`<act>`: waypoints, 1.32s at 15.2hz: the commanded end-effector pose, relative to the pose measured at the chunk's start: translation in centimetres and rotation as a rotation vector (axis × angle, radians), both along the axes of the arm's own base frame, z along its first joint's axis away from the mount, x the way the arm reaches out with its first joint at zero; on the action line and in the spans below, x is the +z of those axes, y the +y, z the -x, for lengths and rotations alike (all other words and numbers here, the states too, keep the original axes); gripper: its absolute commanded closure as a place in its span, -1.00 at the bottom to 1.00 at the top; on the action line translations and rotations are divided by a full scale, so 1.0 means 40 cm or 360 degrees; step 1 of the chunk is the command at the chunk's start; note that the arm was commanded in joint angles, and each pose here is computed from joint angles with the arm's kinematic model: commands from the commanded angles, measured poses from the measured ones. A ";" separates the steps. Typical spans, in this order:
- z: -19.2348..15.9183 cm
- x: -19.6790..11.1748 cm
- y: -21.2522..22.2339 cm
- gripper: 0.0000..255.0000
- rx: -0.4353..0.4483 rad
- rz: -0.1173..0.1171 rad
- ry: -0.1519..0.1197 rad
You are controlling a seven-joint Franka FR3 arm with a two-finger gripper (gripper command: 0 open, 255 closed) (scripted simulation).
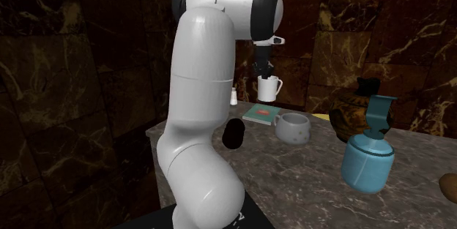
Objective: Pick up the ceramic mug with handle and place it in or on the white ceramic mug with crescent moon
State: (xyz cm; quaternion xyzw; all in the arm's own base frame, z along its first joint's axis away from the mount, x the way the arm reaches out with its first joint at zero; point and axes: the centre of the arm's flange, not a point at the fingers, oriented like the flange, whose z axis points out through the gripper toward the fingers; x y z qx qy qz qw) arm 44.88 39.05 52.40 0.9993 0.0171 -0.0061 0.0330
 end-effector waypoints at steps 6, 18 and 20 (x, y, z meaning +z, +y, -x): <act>-0.185 0.034 -0.133 1.00 0.0002 0.0000 0.0000; -0.258 -0.073 -0.191 1.00 0.0002 0.0000 0.0000; -0.258 -0.100 -0.191 1.00 0.0002 0.0000 0.0000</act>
